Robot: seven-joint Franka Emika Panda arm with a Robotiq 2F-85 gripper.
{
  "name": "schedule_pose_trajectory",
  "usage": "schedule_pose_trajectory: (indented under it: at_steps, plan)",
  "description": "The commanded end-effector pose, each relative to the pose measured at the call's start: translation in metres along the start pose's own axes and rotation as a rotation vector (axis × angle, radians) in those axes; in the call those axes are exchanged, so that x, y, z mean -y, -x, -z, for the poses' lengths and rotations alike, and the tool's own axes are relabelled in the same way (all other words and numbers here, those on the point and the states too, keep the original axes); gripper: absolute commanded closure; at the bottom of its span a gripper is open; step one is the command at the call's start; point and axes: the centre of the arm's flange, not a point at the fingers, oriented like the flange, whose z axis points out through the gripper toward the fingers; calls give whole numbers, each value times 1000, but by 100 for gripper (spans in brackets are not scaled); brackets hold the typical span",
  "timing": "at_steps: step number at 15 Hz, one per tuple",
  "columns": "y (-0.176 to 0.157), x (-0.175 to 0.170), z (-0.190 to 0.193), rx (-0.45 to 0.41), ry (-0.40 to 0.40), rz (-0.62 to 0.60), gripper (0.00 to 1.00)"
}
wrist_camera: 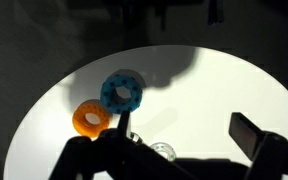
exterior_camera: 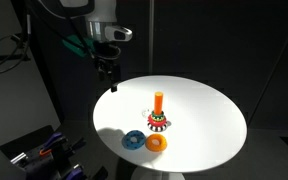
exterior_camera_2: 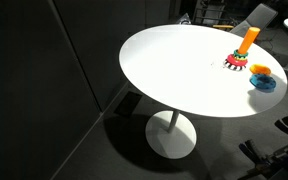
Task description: Put the blue ring around the orange rod
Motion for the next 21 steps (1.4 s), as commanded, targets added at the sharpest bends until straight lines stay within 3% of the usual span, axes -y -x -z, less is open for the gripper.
schedule_pose_trajectory:
  at_steps: [1, 6, 12, 21]
  plan:
    - [0, 0, 0, 0, 0, 0, 0]
    - [-16, -4, -10, 18, 72, -107, 0]
    - [-52, -16, -34, -52, 79, -208, 0]
    - [-98, -30, -88, -43, 88, -125, 0]
